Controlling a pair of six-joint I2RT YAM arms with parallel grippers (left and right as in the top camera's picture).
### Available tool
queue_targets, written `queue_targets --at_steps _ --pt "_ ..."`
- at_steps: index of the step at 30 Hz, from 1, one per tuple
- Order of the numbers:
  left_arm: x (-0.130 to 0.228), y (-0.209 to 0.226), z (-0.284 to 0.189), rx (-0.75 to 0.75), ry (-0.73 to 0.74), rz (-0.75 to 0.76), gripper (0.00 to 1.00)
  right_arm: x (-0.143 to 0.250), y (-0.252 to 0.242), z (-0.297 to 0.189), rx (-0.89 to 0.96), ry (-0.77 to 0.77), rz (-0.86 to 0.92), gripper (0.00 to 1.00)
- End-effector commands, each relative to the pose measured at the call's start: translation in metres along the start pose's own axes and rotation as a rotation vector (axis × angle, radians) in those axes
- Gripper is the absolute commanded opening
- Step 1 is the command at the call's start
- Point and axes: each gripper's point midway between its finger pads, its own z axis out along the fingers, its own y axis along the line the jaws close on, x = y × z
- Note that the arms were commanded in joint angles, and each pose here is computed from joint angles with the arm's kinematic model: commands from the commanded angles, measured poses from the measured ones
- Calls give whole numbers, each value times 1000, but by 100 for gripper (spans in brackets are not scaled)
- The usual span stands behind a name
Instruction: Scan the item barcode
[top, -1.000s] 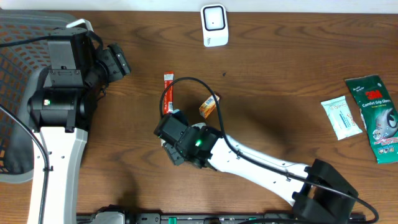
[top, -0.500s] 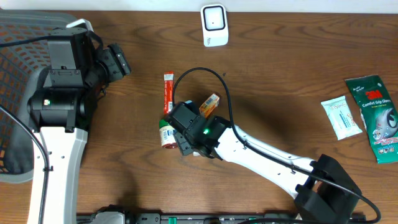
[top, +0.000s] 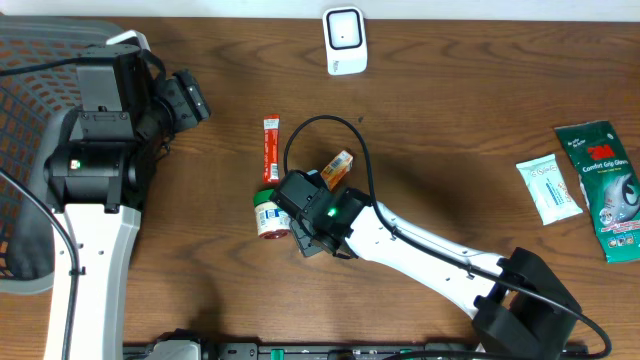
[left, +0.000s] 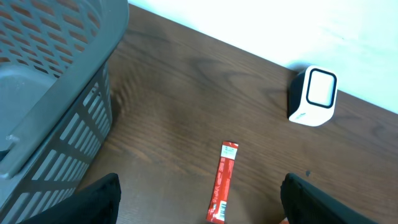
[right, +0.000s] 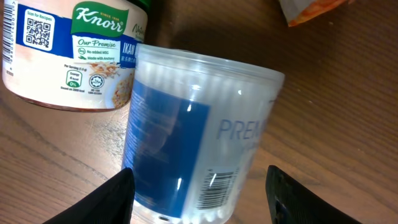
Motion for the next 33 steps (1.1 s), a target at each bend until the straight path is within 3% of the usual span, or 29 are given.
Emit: queue_targets --at_steps 1,9,15,21,33 --pt "-1 1 -1 -2 -2 10 82 0 -9 2 33 -4 17 63" --pt "-1 1 -1 -1 -2 10 82 -2 -25 3 68 7 51 68" --pt "-1 1 -1 -1 -2 10 82 -4 -24 5 -16 41 99 87" --pt "-1 1 -1 -1 -2 10 82 -5 -17 4 -138 91 168 99" --pt "-1 1 -1 -2 -2 10 82 -16 -50 7 -83 72 267 99"
